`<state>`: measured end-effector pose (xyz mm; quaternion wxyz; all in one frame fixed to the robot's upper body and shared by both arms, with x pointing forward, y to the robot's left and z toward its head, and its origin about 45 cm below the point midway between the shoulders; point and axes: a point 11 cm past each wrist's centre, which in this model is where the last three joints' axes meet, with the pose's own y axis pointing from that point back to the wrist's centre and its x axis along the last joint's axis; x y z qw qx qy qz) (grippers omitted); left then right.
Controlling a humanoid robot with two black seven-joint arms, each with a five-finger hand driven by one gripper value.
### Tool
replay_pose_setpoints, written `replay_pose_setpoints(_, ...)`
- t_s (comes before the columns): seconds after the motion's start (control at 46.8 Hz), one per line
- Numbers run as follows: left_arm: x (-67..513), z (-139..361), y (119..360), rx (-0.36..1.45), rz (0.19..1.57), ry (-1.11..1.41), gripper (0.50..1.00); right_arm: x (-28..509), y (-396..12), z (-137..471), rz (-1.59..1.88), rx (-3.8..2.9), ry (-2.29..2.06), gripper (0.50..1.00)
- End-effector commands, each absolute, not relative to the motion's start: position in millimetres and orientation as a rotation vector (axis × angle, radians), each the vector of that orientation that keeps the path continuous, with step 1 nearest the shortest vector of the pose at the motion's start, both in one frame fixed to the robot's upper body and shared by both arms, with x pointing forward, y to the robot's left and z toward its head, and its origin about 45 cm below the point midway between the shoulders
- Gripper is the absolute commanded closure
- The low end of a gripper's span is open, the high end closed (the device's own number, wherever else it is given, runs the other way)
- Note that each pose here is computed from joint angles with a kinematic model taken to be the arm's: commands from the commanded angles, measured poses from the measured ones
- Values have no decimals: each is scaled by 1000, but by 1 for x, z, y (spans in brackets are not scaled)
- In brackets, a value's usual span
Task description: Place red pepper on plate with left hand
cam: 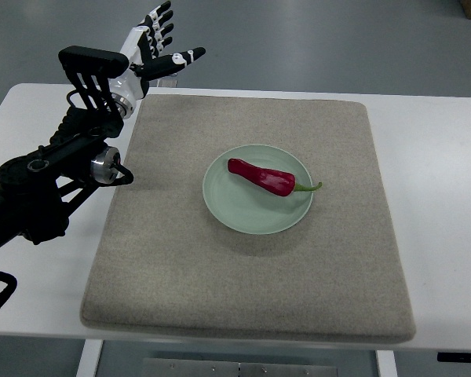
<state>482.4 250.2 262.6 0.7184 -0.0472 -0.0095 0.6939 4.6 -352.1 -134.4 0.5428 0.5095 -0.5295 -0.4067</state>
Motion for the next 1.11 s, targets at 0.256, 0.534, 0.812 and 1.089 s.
replay_pose_setpoints(0.256,485,237,273,-164,1664,206,506,5,-352,-134,-966,1209,-1258,572)
replay_pose_setpoints(0.534,483,224,270,-332,1624,475,501,5,-352,-134,-965,1210,-1257,572)
replay_pose_setpoints(0.812,482,226,278,-408,1615,515,501,4,-352,-135,-968,1210,-1256,572)
replay_pose_setpoints(1.089,482,224,280,-412,1621,518,500,5,-348,-135,-982,1222,-1254,572)
